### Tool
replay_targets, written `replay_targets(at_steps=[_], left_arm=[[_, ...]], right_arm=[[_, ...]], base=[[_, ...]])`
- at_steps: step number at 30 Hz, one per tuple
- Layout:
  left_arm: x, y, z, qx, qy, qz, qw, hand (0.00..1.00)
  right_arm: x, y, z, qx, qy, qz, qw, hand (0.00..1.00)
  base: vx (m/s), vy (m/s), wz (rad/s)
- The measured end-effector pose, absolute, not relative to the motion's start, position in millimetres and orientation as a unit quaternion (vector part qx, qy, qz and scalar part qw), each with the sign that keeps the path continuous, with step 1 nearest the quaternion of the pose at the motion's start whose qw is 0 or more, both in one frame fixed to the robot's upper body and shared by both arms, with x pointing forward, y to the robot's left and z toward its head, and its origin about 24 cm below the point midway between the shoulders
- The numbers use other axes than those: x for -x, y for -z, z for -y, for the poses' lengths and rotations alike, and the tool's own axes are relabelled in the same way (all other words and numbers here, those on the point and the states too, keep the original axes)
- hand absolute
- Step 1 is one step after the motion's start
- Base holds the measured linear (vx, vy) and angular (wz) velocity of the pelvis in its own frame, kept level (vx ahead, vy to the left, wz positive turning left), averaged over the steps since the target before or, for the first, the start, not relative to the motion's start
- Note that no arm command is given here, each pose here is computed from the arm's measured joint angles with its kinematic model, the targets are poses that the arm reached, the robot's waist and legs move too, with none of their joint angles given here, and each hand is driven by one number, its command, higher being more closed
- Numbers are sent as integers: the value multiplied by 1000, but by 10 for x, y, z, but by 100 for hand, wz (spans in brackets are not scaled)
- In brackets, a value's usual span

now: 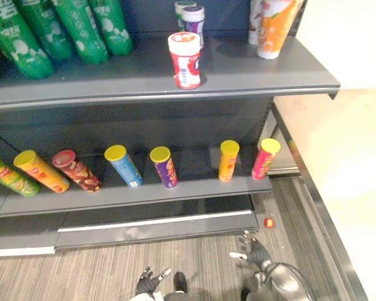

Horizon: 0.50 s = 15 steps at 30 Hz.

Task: Put the gum and the chips on the shelf.

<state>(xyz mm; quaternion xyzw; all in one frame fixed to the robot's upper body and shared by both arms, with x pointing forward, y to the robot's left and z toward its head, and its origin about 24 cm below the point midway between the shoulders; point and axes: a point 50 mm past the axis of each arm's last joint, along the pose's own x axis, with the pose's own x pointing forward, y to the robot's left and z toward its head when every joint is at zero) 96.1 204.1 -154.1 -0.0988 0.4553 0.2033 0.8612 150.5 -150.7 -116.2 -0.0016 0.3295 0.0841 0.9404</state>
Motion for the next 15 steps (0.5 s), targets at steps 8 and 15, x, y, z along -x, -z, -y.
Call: replay_targets(at_steps=[8, 15], left_arm=[[-803, 1613, -2067, 137, -252, -481, 829, 0], [-723, 1656, -2027, 173, -269, -491, 810, 0]], right_arm=[[-989, 1566, 1989, -91, 164, -462, 867, 0], [-847, 1644, 2033, -110, 237, -512, 818, 0]], base=[[50, -9, 0], [23, -5, 1]])
